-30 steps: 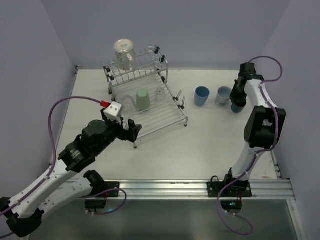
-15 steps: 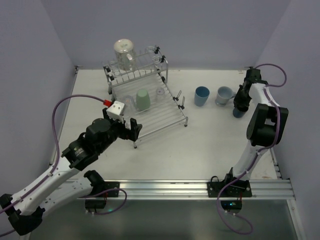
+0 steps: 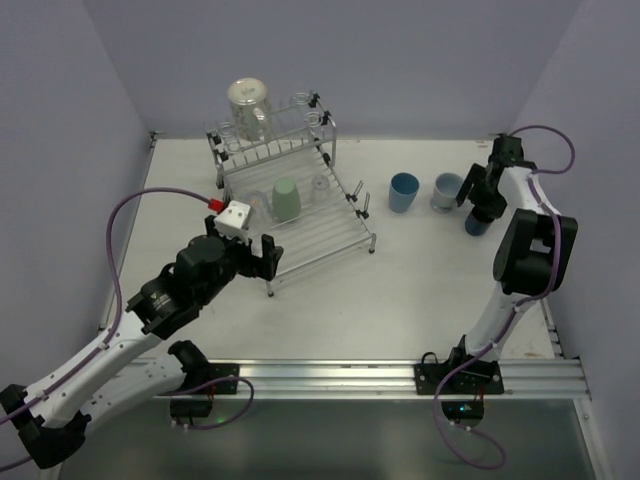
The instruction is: Unload the cups from the dish rack
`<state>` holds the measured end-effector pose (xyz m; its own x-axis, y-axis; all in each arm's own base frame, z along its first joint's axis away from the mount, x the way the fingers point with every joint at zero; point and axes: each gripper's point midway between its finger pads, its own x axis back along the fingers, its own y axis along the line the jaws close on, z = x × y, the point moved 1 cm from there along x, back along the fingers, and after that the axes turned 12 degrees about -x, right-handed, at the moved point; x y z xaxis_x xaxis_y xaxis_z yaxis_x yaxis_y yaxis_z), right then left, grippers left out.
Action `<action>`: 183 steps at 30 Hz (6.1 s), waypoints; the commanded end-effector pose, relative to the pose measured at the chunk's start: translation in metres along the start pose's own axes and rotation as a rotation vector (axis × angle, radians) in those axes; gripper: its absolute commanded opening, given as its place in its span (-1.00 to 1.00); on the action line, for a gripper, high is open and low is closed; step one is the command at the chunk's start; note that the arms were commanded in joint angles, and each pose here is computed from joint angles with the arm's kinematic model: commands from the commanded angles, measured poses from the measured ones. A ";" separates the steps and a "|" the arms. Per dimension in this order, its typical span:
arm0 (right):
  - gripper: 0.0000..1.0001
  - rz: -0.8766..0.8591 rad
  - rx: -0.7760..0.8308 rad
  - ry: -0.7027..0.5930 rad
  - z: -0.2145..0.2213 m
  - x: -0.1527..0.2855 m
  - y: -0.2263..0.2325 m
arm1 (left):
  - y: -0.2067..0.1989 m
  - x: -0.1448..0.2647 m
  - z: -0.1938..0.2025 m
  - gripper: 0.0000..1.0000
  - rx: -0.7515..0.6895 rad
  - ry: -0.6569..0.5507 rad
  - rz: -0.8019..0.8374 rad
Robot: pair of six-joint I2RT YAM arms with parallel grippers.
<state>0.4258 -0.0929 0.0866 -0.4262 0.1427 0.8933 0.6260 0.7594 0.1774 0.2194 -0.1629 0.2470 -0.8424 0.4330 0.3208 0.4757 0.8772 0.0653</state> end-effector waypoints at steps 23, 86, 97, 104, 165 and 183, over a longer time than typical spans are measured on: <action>0.98 -1.007 0.067 -0.431 0.110 0.253 0.106 | 0.016 -0.152 -0.046 1.00 -0.047 0.204 -0.247; 0.95 -1.704 0.027 -0.017 0.210 0.365 0.151 | -0.052 -0.046 -0.161 -0.37 0.507 -0.436 0.507; 0.93 -1.718 0.045 0.091 0.225 0.366 0.167 | -0.080 -0.037 -0.167 -0.35 0.524 -0.464 0.680; 0.24 -1.784 0.074 0.120 0.227 0.380 0.172 | -0.097 -0.048 -0.152 -0.36 0.528 -0.414 0.698; -1.00 -0.347 0.662 -0.016 0.065 0.140 0.212 | 0.009 -0.029 -0.029 1.00 0.058 -0.019 0.012; -1.00 -0.299 0.669 0.044 0.070 0.098 0.206 | 0.008 -0.034 -0.025 1.00 0.057 -0.004 0.013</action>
<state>0.4591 0.1257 0.1788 -0.4583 -0.1394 0.8778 -0.0368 0.9898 0.1379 0.2530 -0.1751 0.2564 -0.8240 0.4475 0.3476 0.4735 0.8807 -0.0115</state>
